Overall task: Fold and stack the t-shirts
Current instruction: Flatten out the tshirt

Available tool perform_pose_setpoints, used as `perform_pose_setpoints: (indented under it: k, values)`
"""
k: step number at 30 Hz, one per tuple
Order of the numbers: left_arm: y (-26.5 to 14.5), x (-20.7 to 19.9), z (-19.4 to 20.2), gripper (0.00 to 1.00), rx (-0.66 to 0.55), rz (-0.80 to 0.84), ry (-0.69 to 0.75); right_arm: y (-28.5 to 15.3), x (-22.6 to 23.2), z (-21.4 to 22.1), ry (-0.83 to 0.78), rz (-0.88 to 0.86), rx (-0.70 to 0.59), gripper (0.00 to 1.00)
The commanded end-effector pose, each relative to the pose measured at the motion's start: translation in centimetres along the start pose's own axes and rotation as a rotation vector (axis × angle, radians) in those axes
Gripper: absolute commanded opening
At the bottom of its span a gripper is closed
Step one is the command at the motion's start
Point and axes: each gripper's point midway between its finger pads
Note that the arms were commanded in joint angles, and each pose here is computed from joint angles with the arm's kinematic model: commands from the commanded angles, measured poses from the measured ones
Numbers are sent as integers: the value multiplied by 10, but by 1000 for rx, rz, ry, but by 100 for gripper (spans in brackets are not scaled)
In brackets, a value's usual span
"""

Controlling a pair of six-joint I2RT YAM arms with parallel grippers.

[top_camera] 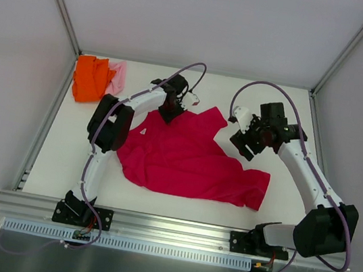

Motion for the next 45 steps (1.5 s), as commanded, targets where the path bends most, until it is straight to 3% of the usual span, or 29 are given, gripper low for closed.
perform_pose_setpoints:
  k: [1, 14, 27, 34, 40, 43, 44, 45]
  values:
    - [5, 12, -1, 0, 12, -60, -9, -16, 3, -9, -26, 19, -45, 75]
    - [17, 49, 6, 0, 50, -213, -8, -51, -3, -19, -52, 102, -93, 75]
    - [4, 132, 9, 0, 49, -420, -181, -63, 13, -13, -49, 58, -86, 76]
    - [-6, 159, 14, 0, 42, -489, -242, -36, 35, 5, 18, -107, 19, 75]
    - [-16, 176, 18, 0, 39, -542, -305, -12, 32, 4, 25, -106, 10, 74]
    - [-20, 182, 20, 0, 34, -553, -325, 1, 19, 0, 66, -52, 8, 61]
    - [-20, 182, 20, 0, 33, -542, -327, 4, 13, -4, 91, -32, -3, 22]
    - [-21, 181, 19, 0, 29, -536, -330, 11, 13, -4, 101, -52, 14, 2]
Point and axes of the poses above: each gripper's point midway between its finger pads, its own y axis out along the fingers, its own x axis along the line the jaws close on, z = x × y, and after that the axes turned 11 degrees about -y, right-handed
